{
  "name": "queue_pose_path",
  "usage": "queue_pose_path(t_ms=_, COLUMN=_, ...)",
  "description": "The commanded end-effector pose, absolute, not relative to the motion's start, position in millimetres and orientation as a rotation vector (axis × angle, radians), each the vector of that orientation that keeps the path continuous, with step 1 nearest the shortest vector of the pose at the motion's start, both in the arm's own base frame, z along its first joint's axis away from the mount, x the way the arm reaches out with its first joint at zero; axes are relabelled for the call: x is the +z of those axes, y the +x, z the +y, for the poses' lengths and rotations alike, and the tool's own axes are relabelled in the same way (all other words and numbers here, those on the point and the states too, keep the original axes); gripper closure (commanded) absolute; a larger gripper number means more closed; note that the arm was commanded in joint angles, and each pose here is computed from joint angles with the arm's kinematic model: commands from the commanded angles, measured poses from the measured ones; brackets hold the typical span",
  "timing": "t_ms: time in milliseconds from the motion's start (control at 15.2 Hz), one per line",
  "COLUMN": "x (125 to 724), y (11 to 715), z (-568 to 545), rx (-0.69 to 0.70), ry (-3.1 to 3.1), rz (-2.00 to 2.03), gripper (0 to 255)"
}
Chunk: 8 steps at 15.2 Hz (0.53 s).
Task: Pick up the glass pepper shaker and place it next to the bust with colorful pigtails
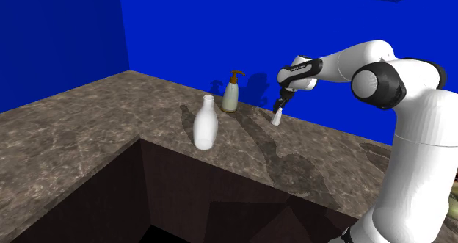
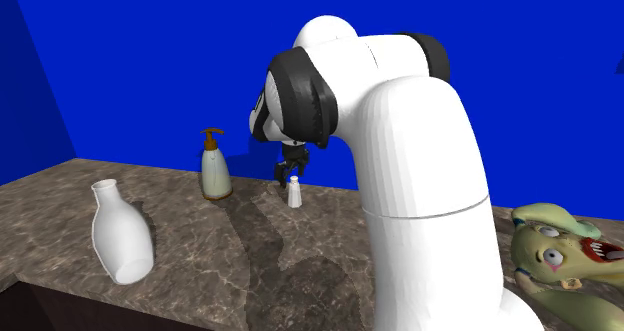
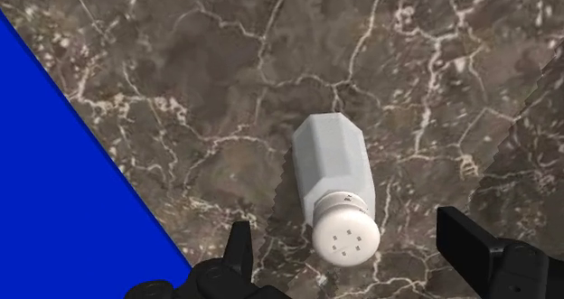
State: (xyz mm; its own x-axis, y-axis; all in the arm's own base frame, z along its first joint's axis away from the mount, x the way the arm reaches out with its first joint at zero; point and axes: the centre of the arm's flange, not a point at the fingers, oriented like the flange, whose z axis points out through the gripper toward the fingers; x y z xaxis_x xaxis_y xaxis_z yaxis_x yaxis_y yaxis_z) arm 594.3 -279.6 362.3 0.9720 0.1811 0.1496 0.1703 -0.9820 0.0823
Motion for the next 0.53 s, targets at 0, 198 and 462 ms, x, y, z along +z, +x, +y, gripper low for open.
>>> queue_pose_path(t_ms=0, x=360.6, y=595.0, z=-279.4, rx=0.242, ry=3.051, rz=0.272, gripper=0)
queue_pose_path(t_ms=198, x=360.6, y=595.0, z=-279.4, rx=0.242, ry=3.051, rz=0.272, gripper=0)
queue_pose_path(t_ms=462, x=360.6, y=595.0, z=-279.4, rx=0.242, ry=3.051, rz=0.272, gripper=255)
